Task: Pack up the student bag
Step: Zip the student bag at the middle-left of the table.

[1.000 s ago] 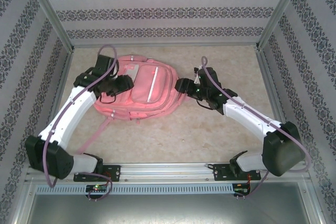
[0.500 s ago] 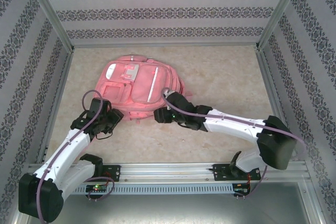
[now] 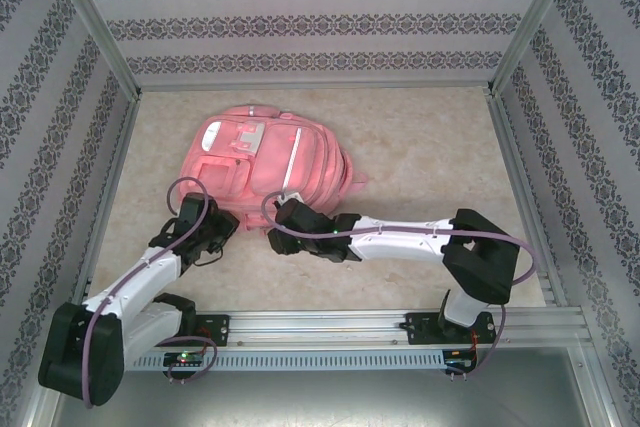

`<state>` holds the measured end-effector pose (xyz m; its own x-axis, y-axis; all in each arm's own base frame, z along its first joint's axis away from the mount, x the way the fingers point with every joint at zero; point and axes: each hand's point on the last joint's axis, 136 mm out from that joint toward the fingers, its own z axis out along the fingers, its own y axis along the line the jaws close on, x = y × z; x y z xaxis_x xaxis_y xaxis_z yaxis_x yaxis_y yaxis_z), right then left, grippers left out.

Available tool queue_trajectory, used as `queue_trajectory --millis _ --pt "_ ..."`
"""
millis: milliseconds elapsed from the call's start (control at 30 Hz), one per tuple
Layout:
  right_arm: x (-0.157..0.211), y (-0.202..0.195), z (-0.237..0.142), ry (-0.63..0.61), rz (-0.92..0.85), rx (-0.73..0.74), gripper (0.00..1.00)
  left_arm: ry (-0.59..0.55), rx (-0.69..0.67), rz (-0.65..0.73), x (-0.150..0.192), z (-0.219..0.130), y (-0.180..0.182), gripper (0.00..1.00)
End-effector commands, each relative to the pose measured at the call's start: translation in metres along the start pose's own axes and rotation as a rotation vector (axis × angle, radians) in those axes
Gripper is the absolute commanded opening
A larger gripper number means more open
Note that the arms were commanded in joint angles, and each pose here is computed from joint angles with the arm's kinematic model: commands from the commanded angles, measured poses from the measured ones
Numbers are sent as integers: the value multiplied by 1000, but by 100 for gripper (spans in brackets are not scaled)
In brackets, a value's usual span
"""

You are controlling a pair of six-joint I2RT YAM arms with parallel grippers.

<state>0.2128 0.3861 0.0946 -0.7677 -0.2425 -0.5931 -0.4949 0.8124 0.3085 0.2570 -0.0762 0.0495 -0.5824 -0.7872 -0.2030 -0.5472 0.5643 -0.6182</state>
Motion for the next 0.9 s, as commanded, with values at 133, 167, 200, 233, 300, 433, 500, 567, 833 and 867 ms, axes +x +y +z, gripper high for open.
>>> queue_trajectory --millis 133,167,200,233,300,433,500,567,833,867 --pt "-7 3 12 -12 11 36 47 -33 23 -5 -8 21 0 12" --pt "-8 4 15 -9 9 40 45 -25 25 -6 -7 24 0 10" --pt "-6 5 17 -4 4 46 45 -14 26 -7 -5 26 0 10" --pt "-5 6 20 -1 -1 54 44 -5 24 -13 -4 28 0 10" --pt "-3 5 25 11 8 81 40 3 19 -13 -3 30 1 9" --pt "2 8 38 42 27 100 34 -2 17 -5 -3 29 2 9" --pt "4 11 44 55 30 110 34 -4 17 -4 -3 27 3 9" --pt "8 10 51 74 35 146 34 -4 17 0 -3 25 4 9" --pt "16 3 70 109 9 269 34 1 21 4 0 22 6 8" --pt "16 0 72 115 8 295 34 1 20 5 0 21 6 8"
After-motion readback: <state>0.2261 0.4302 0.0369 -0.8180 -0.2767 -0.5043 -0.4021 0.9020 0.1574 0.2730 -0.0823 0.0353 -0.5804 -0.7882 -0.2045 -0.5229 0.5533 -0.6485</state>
